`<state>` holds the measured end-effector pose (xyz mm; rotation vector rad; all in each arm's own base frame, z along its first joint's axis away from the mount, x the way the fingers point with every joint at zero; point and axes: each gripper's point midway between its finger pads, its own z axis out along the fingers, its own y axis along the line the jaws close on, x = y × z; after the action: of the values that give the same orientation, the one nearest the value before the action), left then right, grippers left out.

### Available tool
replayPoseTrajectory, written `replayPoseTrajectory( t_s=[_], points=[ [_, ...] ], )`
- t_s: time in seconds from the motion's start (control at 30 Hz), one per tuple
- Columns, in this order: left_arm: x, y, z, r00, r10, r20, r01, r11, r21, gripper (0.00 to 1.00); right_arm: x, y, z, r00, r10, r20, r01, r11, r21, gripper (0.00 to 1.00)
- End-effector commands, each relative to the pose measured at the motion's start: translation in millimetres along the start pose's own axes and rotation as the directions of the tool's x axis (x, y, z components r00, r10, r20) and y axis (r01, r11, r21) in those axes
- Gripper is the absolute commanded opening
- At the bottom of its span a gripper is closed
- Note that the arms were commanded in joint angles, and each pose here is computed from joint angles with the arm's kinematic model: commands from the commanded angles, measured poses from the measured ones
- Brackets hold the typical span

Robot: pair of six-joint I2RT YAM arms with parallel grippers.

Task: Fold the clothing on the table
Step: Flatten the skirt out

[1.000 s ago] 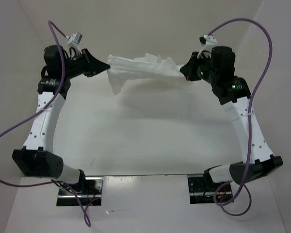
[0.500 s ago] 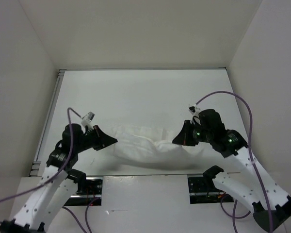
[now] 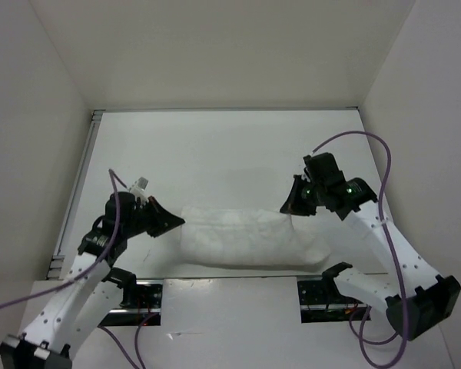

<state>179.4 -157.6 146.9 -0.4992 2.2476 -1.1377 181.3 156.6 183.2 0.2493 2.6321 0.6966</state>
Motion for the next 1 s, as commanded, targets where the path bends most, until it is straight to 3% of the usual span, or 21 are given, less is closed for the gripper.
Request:
replayPoseTrajectory(
  t_s=[0.0, 0.07, 0.2, 0.23, 0.3, 0.33, 0.4, 0.43, 0.53, 0.6, 0.67, 0.7, 0.73, 0.77, 0.8, 0.87, 0.9, 0.97],
  points=[
    [-57.9, -38.4, 12.0, 0.978, 0.174, 0.119, -0.174, 0.985, -0.01, 0.0, -57.0, -9.4, 10.8, 0.99, -0.067, 0.127, 0.055, 0.994, 0.095, 0.0],
    [-80.3, -27.7, 33.0, 0.972, 0.217, 0.089, -0.204, 0.969, -0.137, 0.0, -105.0, -11.1, 11.7, 0.968, -0.06, 0.244, 0.031, 0.992, 0.118, 0.0],
    [-164.6, -57.6, 64.8, 0.915, 0.392, 0.096, -0.363, 0.903, -0.23, 0.0, -205.0, -12.5, 11.2, 0.914, -0.119, 0.387, 0.031, 0.974, 0.226, 0.0],
    [-204.6, -105.4, 56.1, 0.873, 0.448, 0.193, -0.414, 0.89, -0.191, 0.0, -240.0, 11.3, -16.0, 0.865, -0.143, 0.482, 0.046, 0.977, 0.208, 0.0],
    [-236.3, -132.8, 53.8, 0.843, 0.485, 0.233, -0.45, 0.873, -0.191, 0.0, -281.5, 18.2, -42.9, 0.799, -0.17, 0.577, 0.033, 0.97, 0.24, 0.0],
    [-263.7, -159.2, 49.8, 0.811, 0.517, 0.274, -0.484, 0.856, -0.183, 0.0, -310.3, 39.5, -70.0, 0.737, -0.2, 0.645, 0.059, 0.971, 0.233, 0.0],
    [-284.9, -182.9, 45.4, 0.783, 0.541, 0.308, -0.513, 0.841, -0.173, 0.0, -333.6, 48.1, -98.5, 0.682, -0.218, 0.698, 0.05, 0.966, 0.253, 0.02],
    [-298.1, -184.1, 48.5, 0.778, 0.545, 0.312, -0.512, 0.839, -0.186, 0.0, -351.2, 60.2, -124.5, 0.627, -0.232, 0.744, 0.06, 0.966, 0.251, 0.02],
    [-320.1, -214.7, 26.2, 0.73, 0.566, 0.382, -0.544, 0.821, -0.175, 0.0, -361.8, 77.4, -156.9, 0.554, -0.257, 0.792, 0.095, 0.964, 0.246, 0.02],
    [-323.5, -217.3, 22.3, 0.719, 0.567, 0.401, -0.55, 0.818, -0.169, 0.0, -360.2, 81.6, -151.0, 0.563, -0.275, 0.779, 0.136, 0.961, 0.24, 0.03],
    [-310.6, -199.3, 34.7, 0.74, 0.564, 0.366, -0.55, 0.821, -0.152, 0.0, -347.3, 75.3, -133.1, 0.597, -0.27, 0.756, 0.153, 0.963, 0.222, 0.03],
    [-302.6, -192.3, 36.9, 0.755, 0.548, 0.36, -0.538, 0.832, -0.138, 0.0, -331.0, 54.4, -93.7, 0.671, -0.268, 0.691, 0.144, 0.962, 0.233, 0.03],
    [-293.9, -178.5, 45.3, 0.775, 0.536, 0.336, -0.525, 0.841, -0.13, 0.0, -319.6, 51.6, -77.5, 0.701, -0.26, 0.664, 0.163, 0.965, 0.205, 0.03],
    [-275.1, -140.2, 67.4, 0.822, 0.497, 0.278, -0.479, 0.867, -0.134, 0.0, -306.4, 55.0, -73.0, 0.707, -0.245, 0.663, 0.17, 0.97, 0.176, 0.03],
    [-264.7, -126.0, 70.6, 0.836, 0.481, 0.265, -0.461, 0.877, -0.136, 0.0, -279.7, 30.2, -34.0, 0.781, -0.238, 0.577, 0.148, 0.969, 0.199, 0.03],
    [-235.6, -99.3, 88.7, 0.869, 0.446, 0.215, -0.429, 0.895, -0.12, 0.0, -244.3, 20.1, -11.9, 0.836, -0.211, 0.506, 0.144, 0.975, 0.167, 0.03],
    [-199.1, -64.7, 103.4, 0.901, 0.414, 0.132, -0.396, 0.907, -0.141, 0.0, -209.5, 0.6, 19.4, 0.893, -0.178, 0.414, 0.117, 0.978, 0.17, 0.03],
    [-162.3, -57.2, 118.8, 0.925, 0.371, 0.079, -0.361, 0.925, -0.116, 0.0, -146.3, -21.0, 47.0, 0.958, -0.114, 0.262, 0.072, 0.983, 0.167, 0.03]
  ],
)
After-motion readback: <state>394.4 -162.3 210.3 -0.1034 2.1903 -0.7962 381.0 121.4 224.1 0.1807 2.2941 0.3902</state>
